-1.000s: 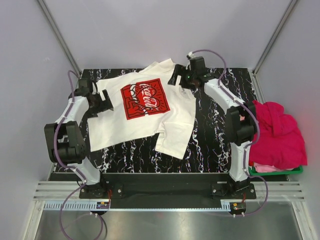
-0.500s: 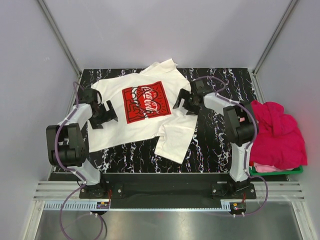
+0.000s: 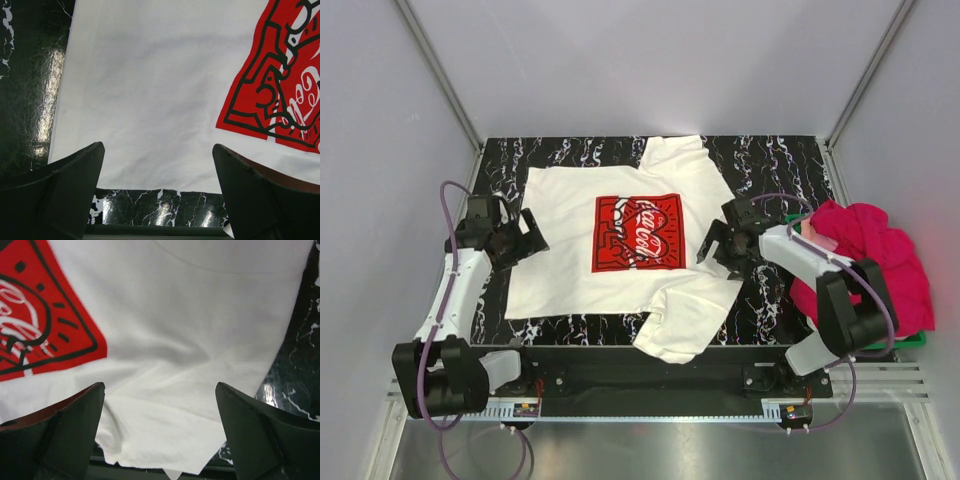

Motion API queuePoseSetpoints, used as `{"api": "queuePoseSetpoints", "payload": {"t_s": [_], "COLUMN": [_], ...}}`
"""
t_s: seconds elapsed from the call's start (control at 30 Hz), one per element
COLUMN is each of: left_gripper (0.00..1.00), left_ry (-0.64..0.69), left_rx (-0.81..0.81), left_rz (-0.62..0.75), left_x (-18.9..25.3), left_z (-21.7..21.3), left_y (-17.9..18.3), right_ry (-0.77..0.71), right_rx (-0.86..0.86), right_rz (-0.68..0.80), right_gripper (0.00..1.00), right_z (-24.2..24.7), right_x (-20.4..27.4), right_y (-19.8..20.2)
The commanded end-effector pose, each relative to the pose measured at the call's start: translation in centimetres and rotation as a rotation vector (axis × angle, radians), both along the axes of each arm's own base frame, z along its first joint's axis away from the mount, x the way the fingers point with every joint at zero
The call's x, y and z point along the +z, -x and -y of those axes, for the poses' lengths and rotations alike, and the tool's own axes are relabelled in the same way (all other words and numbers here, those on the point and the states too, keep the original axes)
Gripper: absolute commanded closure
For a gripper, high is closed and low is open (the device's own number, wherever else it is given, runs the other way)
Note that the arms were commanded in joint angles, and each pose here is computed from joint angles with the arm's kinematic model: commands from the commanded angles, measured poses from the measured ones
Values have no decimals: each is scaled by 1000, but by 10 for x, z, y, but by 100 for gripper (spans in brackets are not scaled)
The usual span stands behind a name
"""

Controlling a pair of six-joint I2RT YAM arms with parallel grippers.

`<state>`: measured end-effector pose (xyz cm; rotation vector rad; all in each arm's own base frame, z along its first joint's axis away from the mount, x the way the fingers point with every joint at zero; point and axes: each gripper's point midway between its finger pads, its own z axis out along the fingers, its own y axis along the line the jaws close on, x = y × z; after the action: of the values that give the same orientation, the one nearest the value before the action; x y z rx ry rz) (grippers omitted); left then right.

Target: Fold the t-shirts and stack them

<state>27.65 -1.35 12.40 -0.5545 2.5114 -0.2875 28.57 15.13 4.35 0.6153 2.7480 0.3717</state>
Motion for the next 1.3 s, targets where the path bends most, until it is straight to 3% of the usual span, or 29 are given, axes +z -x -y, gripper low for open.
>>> {"api": "queuePoseSetpoints", "payload": {"t_s": [0.0, 0.13, 0.27, 0.43, 0.6, 0.83, 0.87, 0.9, 0.93, 1.1, 1.13, 1.2, 1.27], "left_gripper": [4, 5, 6, 7, 8, 9, 10, 10, 11, 12, 11, 12, 12], "left_ry": [-37, 4, 40, 63, 83, 76, 83, 88, 92, 88, 89, 93, 93], "left_rx": [-8, -20, -22, -14, -4, -38, -45, -47, -55, -63, -66, -70, -70], "left_rz": [8, -5, -35, -72, -123, -90, -100, -129, -122, -151, -159, -161, -179], "left_x": [6, -8, -24, -42, -60, -49, -51, -64, -64, -80, -84, -87, -92], "left_z": [-5, 2, 7, 8, 10, 20, 22, 23, 25, 29, 30, 33, 36], "left_y": [6, -4, -17, -37, -63, -128, -133, -136, -142, -141, -139, -135, -127], "right_ry": [43, 25, 22, 49, 37, -41, -40, -24, -47, -60, -48, -67, -52], "right_rx": [2, 48, 120, 192, 141, 173, 167, 162, 163, 125, 110, 80, 57], "right_rz": [129, 221, 244, 186, 126, 317, 323, 249, 302, 195, 133, 168, 112], "right_gripper": [0, 0, 0, 0, 0, 0, 0, 0, 0, 0, 0, 0, 0], "right_z": [7, -3, -21, -38, -28, -42, -42, -40, -45, -33, -25, -18, -7], "right_x": [61, 92, 92, 63, 28, 71, 70, 38, 56, 0, -24, -19, -41], "right_y": [3, -20, -54, -104, -150, -253, -263, -265, -283, -288, -275, -276, -256]}}
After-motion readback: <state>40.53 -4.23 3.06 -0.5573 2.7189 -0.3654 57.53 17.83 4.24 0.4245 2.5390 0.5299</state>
